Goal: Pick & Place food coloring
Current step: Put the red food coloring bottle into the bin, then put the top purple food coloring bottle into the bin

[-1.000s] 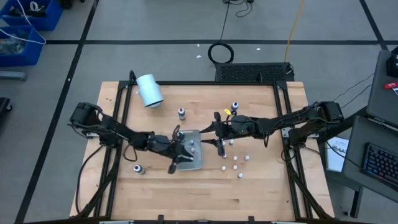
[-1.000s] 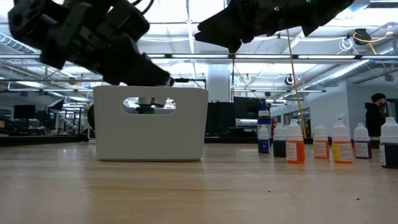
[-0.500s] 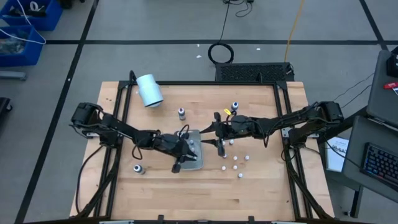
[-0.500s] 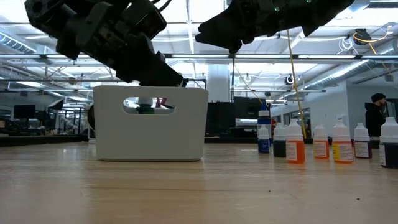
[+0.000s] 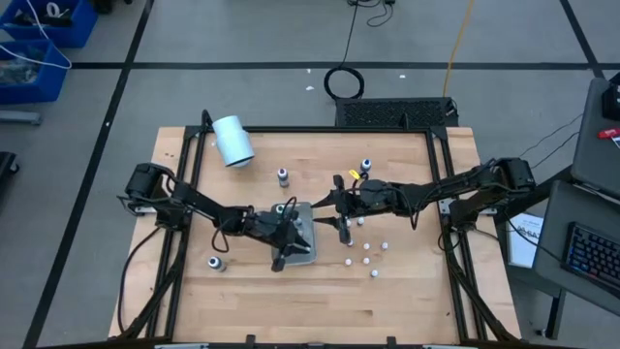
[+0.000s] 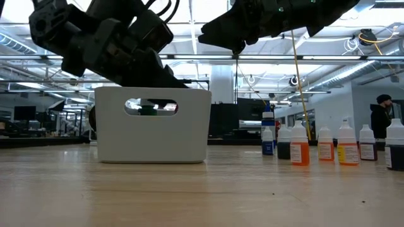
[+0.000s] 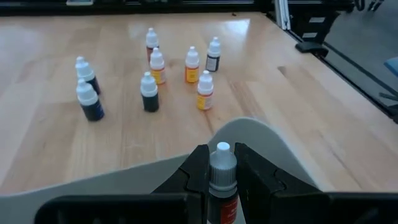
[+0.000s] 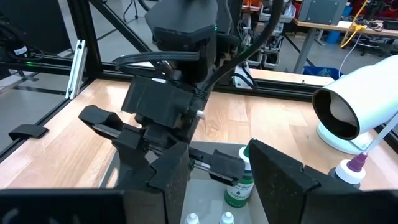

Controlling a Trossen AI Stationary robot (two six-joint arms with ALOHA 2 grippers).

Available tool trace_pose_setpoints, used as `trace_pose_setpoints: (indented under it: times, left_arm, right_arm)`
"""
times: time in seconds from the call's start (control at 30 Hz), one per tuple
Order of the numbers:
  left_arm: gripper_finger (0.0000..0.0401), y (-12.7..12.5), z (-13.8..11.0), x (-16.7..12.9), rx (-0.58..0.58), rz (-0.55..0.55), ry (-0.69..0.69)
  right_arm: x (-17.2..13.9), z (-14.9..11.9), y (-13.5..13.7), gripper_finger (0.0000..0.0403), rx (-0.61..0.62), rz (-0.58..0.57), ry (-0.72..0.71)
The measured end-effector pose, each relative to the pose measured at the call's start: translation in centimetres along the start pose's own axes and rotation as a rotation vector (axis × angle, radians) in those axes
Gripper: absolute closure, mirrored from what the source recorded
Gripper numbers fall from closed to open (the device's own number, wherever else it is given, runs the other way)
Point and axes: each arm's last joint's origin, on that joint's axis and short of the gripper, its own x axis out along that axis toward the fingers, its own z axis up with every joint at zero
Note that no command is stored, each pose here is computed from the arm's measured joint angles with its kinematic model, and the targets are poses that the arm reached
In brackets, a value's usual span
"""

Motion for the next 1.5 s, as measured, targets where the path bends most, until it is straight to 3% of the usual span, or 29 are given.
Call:
trace_pose_setpoints:
  times: [0.93, 1.23, 1.5]
  left_arm:
    - [0.0343, 0.0, -1.1, 1.1, 0.015, -0.060, -0.031]
    - [0.0281, 0.0, -1.2, 1.1, 0.005, -0.060, -0.026]
    - [0.0254, 0.0, -1.2, 1.1, -0.005, -0.055, -0.029]
  right_arm:
    - [0.0, 0.2, 0.0, 0.0248, -0.009, -0.001, -0.016]
    - [0.0, 0.2, 0.0, 0.0248, -0.008, -0.001, -0.016]
    - [0.0, 0.2, 0.0, 0.0248, -0.008, -0.002, -0.016]
